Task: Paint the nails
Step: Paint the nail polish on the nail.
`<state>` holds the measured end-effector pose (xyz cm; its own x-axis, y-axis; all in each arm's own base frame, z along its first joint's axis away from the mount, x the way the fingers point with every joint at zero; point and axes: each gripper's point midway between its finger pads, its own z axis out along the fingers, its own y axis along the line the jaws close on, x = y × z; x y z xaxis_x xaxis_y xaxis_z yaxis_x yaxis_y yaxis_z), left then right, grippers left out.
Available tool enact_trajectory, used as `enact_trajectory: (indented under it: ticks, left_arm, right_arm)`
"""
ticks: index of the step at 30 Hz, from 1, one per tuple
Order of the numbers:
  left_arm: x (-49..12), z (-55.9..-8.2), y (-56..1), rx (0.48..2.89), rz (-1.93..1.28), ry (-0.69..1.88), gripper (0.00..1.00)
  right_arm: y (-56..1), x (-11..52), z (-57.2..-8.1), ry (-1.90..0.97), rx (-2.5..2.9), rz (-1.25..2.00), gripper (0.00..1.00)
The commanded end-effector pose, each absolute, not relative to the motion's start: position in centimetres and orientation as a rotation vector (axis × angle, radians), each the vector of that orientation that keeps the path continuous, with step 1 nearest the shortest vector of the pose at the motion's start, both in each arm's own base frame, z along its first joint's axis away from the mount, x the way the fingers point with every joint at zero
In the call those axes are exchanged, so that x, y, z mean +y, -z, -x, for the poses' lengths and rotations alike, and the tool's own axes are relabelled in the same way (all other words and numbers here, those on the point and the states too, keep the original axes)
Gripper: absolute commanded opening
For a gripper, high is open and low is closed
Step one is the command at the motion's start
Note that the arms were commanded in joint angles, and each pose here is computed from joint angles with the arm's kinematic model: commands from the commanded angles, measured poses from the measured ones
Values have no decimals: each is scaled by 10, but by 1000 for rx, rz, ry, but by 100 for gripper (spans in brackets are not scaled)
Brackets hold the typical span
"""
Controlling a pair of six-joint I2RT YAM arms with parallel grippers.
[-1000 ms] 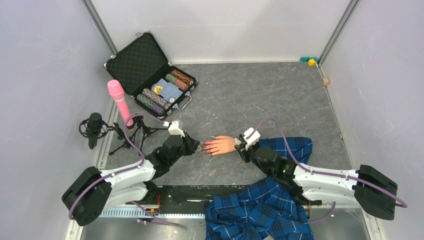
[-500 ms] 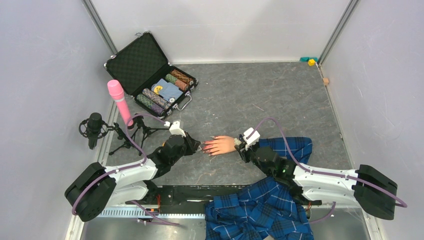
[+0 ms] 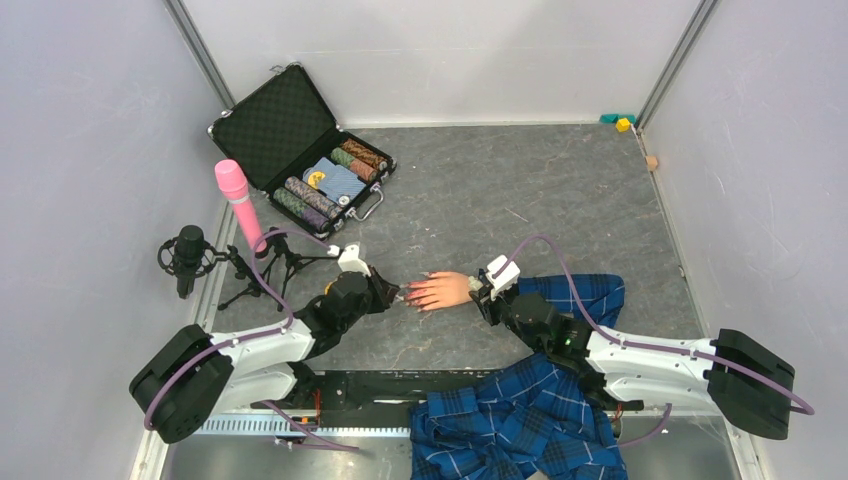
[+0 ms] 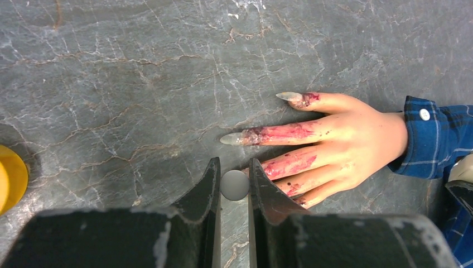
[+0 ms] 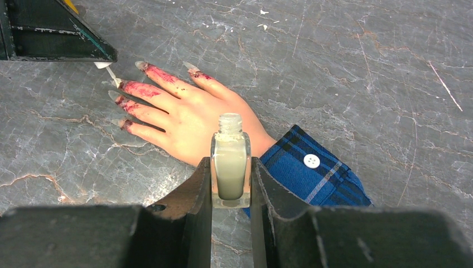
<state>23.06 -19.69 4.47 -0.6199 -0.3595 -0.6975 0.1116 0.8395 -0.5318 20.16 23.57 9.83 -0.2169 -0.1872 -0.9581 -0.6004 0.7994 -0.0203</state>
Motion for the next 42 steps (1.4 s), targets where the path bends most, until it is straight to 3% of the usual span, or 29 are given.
enact_trajectory:
  ticks: [1, 42]
  left_arm:
    - [-196, -234, -48, 2101, 179, 682, 2]
    - [-179, -230, -49, 2086, 243, 636, 2]
  right_arm:
    - [-114, 241, -206, -467, 1734, 551, 0]
    - [-115, 240, -206, -466, 1732, 547, 0]
